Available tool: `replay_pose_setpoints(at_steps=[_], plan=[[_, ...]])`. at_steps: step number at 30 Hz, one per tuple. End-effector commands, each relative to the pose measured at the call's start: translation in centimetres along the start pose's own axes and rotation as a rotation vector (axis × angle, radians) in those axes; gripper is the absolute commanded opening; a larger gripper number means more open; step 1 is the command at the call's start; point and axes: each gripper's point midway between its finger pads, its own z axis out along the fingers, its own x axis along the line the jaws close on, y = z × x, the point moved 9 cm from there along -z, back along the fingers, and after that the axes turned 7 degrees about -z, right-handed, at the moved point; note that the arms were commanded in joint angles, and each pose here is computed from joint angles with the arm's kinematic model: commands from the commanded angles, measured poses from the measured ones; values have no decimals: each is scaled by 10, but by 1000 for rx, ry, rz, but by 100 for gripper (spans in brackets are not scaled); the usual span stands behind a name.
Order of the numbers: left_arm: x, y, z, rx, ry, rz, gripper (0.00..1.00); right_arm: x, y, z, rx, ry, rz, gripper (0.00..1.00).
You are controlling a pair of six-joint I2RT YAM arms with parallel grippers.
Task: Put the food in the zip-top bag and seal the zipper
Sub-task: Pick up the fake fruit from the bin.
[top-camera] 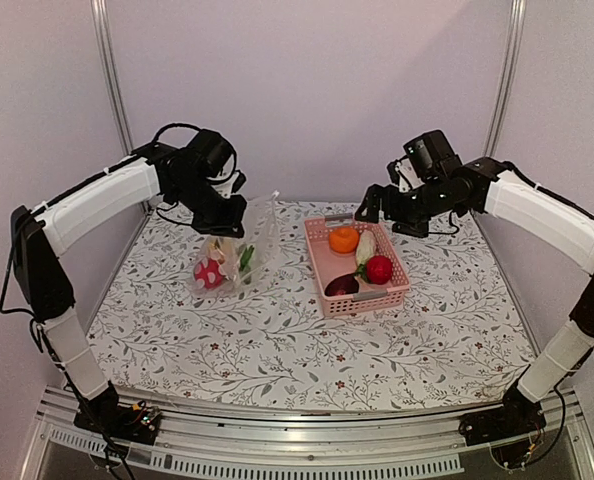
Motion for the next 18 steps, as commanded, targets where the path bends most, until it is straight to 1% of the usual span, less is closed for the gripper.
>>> replay_pose_setpoints(at_steps=[1,2,3,6,10,14,18], plan=[[-4,14,-6,-58,-28,-2,0,-27,-16,-8,-26,-56,-51,99],[-6,14,-6,-64,-46,0,0,-25,-18,-8,-22,-41,-59,98],[-8,14,-6,-67,-68,7,0,-26,-20,-7,-18,-31,-68,93],[-13,13,-10,-61,-129,13,0,-25,-24,-1,6,3,-64,85],[-14,9,-12,-70,-163,39,0,-25,-34,18,98,55,-44,76],[-11,6,-14,-71,-142,38,0,-25,-42,44,185,93,-15,71],[-8,-1,-9,-51,-147,36,0,-26,-43,70,261,80,-10,72]])
